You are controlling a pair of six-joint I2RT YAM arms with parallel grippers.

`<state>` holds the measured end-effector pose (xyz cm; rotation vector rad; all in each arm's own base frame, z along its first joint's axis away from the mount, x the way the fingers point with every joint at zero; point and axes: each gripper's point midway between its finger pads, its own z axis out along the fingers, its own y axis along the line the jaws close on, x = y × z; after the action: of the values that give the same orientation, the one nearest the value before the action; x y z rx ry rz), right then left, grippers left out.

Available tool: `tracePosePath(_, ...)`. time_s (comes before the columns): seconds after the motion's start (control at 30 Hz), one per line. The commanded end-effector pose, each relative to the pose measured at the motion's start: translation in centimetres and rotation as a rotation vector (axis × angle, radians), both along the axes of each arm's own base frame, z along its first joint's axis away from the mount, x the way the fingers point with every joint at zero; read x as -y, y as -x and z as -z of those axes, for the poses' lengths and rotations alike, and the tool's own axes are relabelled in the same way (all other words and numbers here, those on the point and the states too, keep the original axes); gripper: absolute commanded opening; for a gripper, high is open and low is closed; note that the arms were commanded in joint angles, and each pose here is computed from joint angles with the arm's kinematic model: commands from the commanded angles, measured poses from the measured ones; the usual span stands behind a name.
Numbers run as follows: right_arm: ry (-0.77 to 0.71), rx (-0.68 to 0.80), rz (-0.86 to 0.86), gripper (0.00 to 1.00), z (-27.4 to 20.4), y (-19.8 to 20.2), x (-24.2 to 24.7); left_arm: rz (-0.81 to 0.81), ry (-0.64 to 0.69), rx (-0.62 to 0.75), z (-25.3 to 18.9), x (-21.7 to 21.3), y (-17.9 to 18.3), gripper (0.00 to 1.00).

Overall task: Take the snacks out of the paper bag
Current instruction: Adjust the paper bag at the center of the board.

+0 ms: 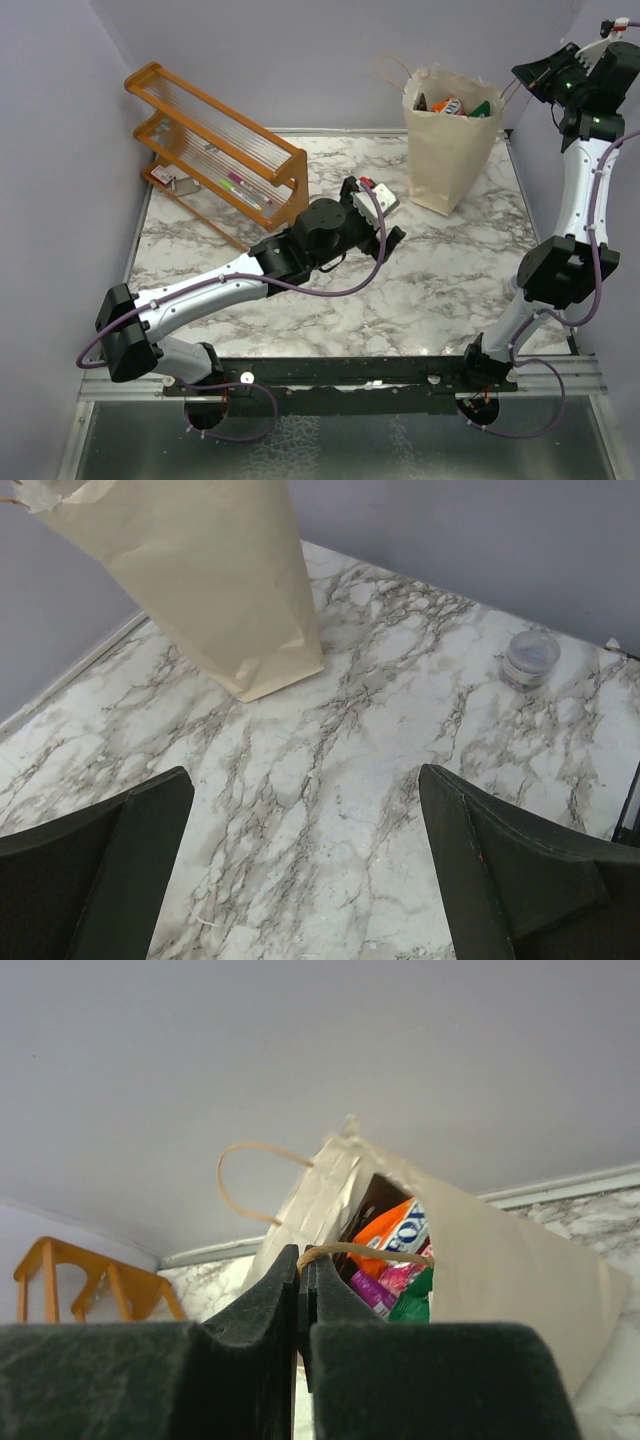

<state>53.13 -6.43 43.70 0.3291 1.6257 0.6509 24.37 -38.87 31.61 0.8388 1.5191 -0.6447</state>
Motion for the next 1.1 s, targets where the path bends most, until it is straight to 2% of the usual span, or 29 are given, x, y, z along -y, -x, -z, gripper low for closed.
tracePosePath(0.0,0.081,0.161,-0.059,0.01,-7.5,4.7,-1.8,-0.02,-0.004,0.031,-0.6,-0.2,0.1,0.99)
tracePosePath(0.33,0.145,0.128,-0.013,0.01,-7.2,8.8,0.1,-0.019,-0.003,0.049,-1.0,-0.2,0.6,0.99)
tracePosePath(0.53,0.175,0.108,0.024,0.01,-7.1,10.0,2.2,-0.01,0.009,0.054,-1.4,-0.2,1.0,0.99)
tracePosePath(0.6,0.172,0.112,-0.028,0.01,-6.9,10.0,1.9,-0.009,0.016,0.059,-1.7,-0.3,1.2,0.99)
tracePosePath(0.8,0.164,0.196,-0.346,0.01,-7.5,11.5,-2.8,-0.023,0.028,0.08,-2.4,-0.8,1.2,0.99)
tracePosePath(0.9,0.202,0.226,-0.434,0.01,-7.3,12.3,-6.0,-0.027,0.038,0.087,-2.9,-1.1,1.2,0.99)
tracePosePath(1.07,0.211,0.189,-0.651,0.01,-4.9,13.7,-13.1,-0.028,0.055,0.095,-3.6,-1.5,1.4,0.99)
